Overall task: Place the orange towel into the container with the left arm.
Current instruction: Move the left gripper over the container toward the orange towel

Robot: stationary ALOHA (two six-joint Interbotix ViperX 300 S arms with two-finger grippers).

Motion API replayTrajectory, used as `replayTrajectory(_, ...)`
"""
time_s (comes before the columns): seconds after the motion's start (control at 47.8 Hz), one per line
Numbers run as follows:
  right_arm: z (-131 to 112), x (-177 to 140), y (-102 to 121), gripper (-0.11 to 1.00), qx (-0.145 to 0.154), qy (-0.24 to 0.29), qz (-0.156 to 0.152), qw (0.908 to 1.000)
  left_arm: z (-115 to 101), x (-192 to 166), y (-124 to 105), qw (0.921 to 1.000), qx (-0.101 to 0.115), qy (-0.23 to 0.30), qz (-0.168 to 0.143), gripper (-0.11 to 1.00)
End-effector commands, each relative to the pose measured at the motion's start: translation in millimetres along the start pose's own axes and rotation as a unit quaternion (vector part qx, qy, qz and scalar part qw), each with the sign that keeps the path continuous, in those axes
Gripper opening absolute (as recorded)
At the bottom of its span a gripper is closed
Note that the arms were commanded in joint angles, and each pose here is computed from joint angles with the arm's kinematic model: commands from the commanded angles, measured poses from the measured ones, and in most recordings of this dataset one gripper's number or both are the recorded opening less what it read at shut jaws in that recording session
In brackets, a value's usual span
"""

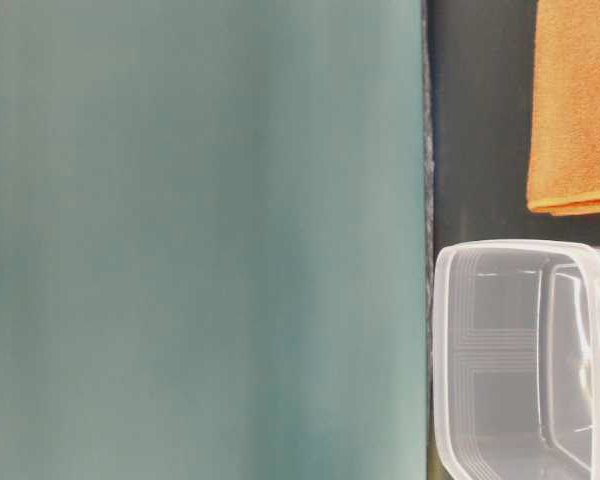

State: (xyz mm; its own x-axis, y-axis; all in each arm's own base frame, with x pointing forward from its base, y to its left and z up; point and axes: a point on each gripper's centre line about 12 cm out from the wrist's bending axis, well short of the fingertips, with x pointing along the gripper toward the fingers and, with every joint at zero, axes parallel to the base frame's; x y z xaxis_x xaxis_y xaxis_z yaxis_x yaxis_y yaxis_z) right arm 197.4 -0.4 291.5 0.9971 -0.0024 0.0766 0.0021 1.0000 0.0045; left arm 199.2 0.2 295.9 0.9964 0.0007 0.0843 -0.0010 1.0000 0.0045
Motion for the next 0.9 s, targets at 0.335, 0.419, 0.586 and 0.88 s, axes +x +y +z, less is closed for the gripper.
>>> replayTrajectory(0.335,5.0,-1.5,-2.7,0.01,0.006,-0.002,-0.007,1.0000,35.1,74.0,6.3,0.9915,0.016,0.129,0.009,0.01)
replayTrajectory(0.419,1.3,-2.3,-5.0,0.01,0.007,0.015,-0.013,0.9998,34.4,92.2,7.2,0.9854,0.017,0.169,0.010,0.01)
replayTrajectory(0.586,-3.7,-5.7,-7.8,0.01,0.008,0.041,-0.021,0.9989,33.1,131.6,8.9,0.9703,0.016,0.241,0.012,0.01)
replayTrajectory(0.88,-7.0,-13.5,-8.6,0.33,0.008,0.045,-0.024,0.9987,4.5,201.5,20.3,0.9277,0.025,0.372,0.019,0.01)
